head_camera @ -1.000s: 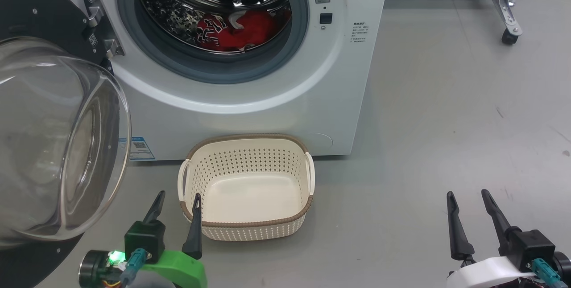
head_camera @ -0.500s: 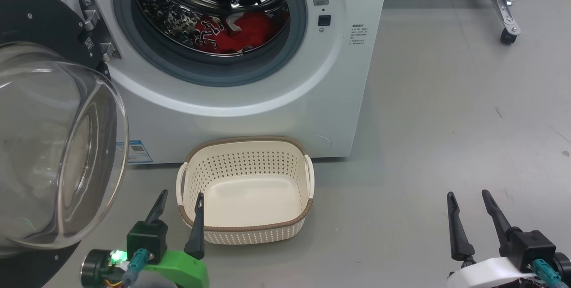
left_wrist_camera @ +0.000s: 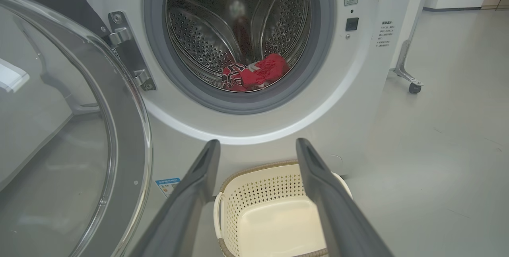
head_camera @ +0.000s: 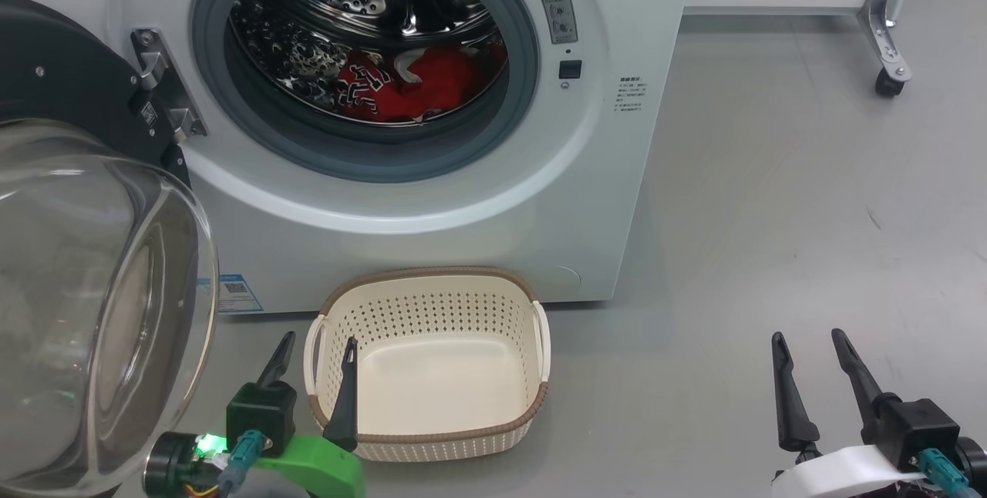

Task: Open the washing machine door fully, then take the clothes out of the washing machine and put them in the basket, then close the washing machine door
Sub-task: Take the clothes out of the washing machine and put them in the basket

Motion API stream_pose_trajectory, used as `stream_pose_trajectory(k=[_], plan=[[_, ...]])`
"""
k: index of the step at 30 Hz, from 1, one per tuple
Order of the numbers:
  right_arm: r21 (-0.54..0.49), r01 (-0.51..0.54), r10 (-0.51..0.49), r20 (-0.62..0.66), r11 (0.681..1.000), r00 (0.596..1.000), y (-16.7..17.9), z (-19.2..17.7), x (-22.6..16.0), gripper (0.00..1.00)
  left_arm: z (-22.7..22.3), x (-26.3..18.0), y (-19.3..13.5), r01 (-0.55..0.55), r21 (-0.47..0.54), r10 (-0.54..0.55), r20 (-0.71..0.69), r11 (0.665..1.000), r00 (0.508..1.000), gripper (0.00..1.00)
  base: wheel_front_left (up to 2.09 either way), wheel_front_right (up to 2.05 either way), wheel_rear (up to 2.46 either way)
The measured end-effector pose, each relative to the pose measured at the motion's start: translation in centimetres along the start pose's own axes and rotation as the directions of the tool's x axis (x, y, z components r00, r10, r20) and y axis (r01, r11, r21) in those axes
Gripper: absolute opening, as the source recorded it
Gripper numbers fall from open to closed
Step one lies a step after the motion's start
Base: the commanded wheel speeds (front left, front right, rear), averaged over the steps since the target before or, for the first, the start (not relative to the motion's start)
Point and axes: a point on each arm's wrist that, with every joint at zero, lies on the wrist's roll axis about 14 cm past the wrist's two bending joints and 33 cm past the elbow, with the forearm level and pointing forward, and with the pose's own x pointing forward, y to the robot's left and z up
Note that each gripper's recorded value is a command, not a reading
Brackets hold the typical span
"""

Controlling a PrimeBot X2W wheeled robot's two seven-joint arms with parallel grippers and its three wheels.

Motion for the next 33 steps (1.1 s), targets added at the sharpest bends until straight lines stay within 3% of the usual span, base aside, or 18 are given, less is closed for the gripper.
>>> stream_pose_trajectory(k=[16,33], plan=[[0.003,0.0,0.0,-0.004,1.0,1.0,0.06,-0.12,0.06,1.0,0.17,0.05,0.07,-0.003,-0.002,0.003,0.005,1.0,1.0,1.0,0.76,-0.76,0.0],[0.002,-0.004,0.004,0.002,1.0,1.0,0.19,0.04,-0.05,1.0,0.74,-0.15,0.55,-0.022,-0.005,0.022,0.024,1.0,0.999,1.0,0.12,-0.12,0.0]])
